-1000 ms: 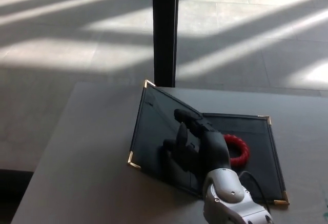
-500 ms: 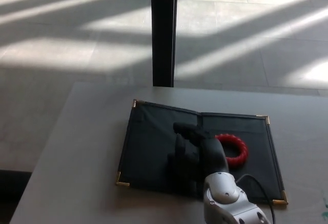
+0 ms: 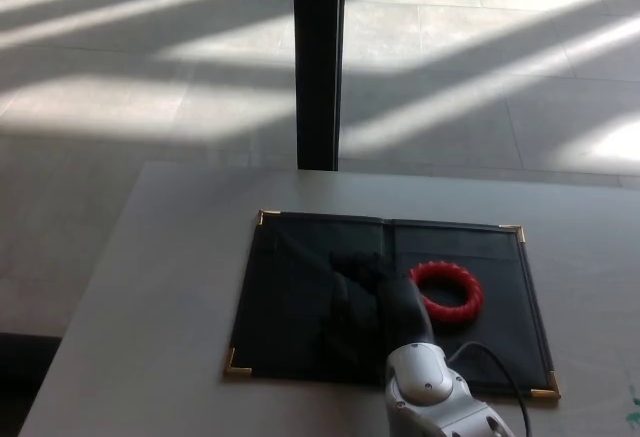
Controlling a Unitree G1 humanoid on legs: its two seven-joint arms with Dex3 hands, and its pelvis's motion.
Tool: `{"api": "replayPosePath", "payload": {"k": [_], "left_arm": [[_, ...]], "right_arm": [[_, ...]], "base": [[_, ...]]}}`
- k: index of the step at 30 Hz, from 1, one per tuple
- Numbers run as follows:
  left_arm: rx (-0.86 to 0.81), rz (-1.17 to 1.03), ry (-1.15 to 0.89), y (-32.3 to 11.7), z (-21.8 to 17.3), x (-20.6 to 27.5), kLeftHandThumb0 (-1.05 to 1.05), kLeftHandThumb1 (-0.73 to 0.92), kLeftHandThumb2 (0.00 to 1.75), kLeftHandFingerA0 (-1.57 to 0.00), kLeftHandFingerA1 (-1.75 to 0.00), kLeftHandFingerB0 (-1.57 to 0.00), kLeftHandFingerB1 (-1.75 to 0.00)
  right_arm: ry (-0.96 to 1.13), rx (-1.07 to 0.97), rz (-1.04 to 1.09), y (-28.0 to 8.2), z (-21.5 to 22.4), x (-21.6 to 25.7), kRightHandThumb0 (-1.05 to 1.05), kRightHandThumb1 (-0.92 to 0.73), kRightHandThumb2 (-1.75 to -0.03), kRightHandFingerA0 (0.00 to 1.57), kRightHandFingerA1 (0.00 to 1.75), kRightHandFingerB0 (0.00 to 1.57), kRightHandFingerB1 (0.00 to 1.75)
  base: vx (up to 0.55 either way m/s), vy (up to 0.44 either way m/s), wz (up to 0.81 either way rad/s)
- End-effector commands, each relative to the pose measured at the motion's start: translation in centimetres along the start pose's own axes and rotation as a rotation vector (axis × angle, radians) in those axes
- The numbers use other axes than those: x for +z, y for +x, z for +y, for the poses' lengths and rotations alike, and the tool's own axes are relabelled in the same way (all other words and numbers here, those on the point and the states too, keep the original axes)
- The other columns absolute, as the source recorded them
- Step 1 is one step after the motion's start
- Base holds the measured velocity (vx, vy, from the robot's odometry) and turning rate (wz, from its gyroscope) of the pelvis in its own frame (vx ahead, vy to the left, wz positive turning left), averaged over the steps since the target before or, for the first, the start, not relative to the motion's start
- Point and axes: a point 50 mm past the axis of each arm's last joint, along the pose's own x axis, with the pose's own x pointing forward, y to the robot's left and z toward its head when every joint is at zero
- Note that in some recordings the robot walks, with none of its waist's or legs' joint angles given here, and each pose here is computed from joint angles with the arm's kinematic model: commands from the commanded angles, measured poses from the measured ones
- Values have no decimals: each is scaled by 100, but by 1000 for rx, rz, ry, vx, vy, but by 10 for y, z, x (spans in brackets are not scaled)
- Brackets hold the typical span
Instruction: There is a diary kept infront of the robot and the robot uses its right hand to grab its cover and puses it to the left to open it.
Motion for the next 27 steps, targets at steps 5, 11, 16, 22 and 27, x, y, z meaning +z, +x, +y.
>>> {"api": "replayPosePath", "payload": {"k": [5, 11, 16, 22, 27], "left_arm": [[43, 46, 8, -2, 11, -12, -89, 84, 113, -44, -96, -43, -84], [42, 58, 4, -3, 13, -18, -85, 92, 93, -39, -116, -37, -95], [57, 65, 8, -3, 14, -19, -86, 92, 93, -38, -117, -38, -92], [53, 74, 1, -3, 18, -22, -89, 84, 113, -44, -95, -43, -83], [54, 78, 6, -4, 22, -25, -85, 92, 95, -37, -117, -37, -89]], "right_arm": [[210, 117, 77, -3, 25, 24, -65, -92, -71, 37, 64, 26, 47], [319, 19, 11, 8, -11, 54, -52, -69, -111, 44, 67, 20, 53], [380, -45, -57, 9, -64, 83, -60, -89, -66, 46, 54, 35, 45], [526, -145, -154, -12, -144, 104, -57, -89, -65, 41, 53, 32, 45], [593, -175, -203, -30, -187, 107, -59, -90, -66, 39, 55, 30, 46]], "base": [[0, 0, 0], [0, 0, 0], [0, 0, 0], [0, 0, 0], [0, 0, 0]]}}
